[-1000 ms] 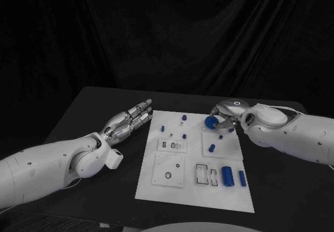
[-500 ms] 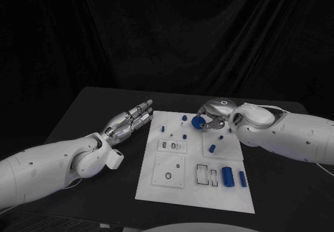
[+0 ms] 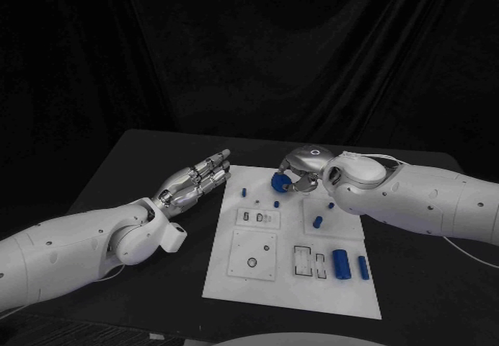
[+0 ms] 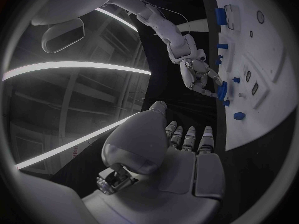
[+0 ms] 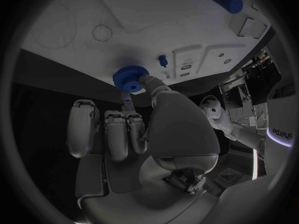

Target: Assemble the parts on the task board

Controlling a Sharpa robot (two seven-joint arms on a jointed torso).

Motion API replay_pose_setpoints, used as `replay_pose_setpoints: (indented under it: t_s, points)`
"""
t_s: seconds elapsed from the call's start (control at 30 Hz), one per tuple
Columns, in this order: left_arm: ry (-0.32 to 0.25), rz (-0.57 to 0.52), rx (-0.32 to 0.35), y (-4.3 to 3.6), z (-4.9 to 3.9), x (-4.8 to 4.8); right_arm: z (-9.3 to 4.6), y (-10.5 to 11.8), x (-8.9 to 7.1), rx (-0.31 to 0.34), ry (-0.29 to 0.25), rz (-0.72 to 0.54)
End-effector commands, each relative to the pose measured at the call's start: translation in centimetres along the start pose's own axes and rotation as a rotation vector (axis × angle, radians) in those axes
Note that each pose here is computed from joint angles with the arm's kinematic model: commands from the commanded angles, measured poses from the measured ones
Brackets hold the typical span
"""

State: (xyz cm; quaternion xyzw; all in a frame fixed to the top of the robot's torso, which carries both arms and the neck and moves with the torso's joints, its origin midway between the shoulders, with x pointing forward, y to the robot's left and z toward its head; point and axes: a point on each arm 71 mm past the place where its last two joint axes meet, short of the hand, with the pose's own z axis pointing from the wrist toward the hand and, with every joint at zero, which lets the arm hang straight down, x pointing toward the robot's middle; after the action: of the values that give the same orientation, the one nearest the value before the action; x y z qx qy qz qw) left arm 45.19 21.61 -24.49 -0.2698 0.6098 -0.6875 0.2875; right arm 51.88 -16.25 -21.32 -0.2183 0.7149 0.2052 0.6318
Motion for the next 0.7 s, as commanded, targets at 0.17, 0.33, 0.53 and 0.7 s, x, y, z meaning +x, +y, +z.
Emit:
replay_pose_setpoints:
  t_s: [0.17,0.33,0.53,0.7]
  points:
    - [0.018,-0.013,0.010,0.00,0.22,0.31,1.1,0.2,0.1,-0.004,0.030,-0.017]
    - [0.020,-0.014,0.010,0.01,0.26,0.32,1.6,0.5,0.2,-0.006,0.034,-0.019]
    - [0.021,-0.015,0.009,0.04,0.30,0.33,1.8,0.6,0.3,-0.008,0.036,-0.021]
    - [0.022,-0.015,0.008,0.06,0.35,0.35,1.9,0.8,0.3,-0.015,0.032,-0.019]
